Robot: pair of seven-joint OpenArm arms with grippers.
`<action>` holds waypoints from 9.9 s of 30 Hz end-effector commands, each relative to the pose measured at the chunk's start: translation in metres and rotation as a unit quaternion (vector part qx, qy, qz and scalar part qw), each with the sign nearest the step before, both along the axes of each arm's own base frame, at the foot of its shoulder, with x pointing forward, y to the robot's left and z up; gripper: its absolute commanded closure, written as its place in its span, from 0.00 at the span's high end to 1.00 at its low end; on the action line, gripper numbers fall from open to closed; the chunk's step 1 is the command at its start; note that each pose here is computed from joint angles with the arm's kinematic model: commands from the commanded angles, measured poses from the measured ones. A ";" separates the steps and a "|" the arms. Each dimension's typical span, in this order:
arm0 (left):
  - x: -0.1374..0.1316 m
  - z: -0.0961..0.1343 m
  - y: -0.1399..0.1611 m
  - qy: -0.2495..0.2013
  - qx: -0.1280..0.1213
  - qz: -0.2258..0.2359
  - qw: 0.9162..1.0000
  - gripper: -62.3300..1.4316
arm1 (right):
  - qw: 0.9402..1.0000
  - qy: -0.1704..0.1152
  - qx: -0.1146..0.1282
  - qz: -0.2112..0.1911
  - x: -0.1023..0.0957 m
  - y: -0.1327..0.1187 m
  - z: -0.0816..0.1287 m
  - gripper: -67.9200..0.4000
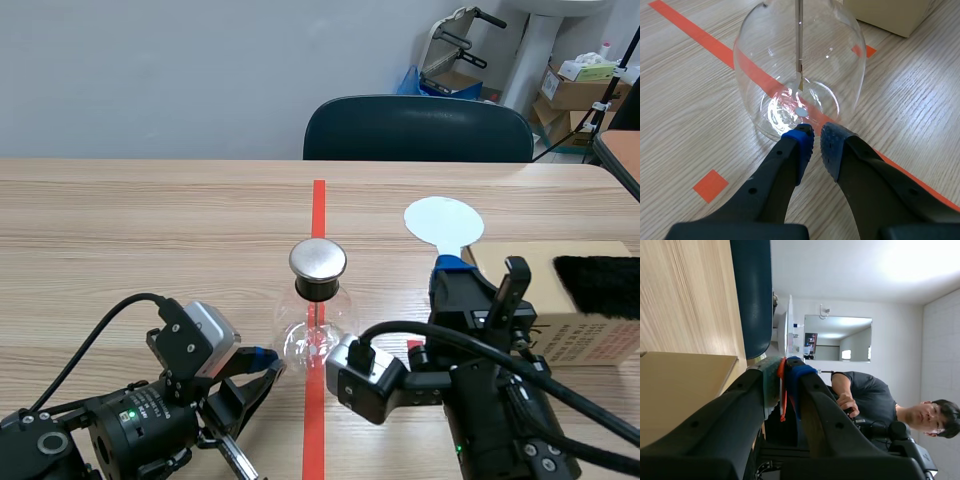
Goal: Do the electroscope experiment
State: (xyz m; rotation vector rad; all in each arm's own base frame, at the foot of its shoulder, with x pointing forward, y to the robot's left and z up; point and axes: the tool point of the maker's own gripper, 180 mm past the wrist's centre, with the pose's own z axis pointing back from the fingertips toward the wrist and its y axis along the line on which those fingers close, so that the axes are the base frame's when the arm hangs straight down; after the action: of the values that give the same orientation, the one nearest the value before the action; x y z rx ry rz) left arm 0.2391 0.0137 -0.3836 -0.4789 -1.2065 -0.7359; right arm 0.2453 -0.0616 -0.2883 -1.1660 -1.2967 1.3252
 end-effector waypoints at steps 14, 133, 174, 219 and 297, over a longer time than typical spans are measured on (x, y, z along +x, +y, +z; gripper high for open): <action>0.000 0.008 -0.010 -0.007 -0.018 -0.004 1.000 0.16 | 1.000 -0.017 0.010 -0.003 -0.002 -0.002 0.009 0.02; 0.006 0.004 -0.001 -0.015 -0.001 0.018 1.000 0.16 | 0.996 -0.041 0.011 0.079 -0.011 0.020 0.017 0.02; 0.005 0.005 -0.006 -0.014 -0.007 0.018 1.000 0.16 | 0.968 -0.023 -0.006 0.249 -0.044 0.071 0.011 0.02; 0.004 0.001 0.006 -0.013 0.009 0.016 1.000 0.16 | 0.997 -0.031 0.005 -0.065 -0.009 -0.036 0.016 0.02; -0.001 0.002 0.008 -0.014 0.002 0.012 1.000 0.16 | 0.986 -0.026 -0.003 0.162 -0.027 0.044 0.013 0.02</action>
State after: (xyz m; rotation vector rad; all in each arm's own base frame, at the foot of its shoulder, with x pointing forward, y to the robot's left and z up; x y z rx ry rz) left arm 0.2376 0.0261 -0.3879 -0.4316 -1.2104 -0.7320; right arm 0.2143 -0.0170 -0.2873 -0.9981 -1.5419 1.5684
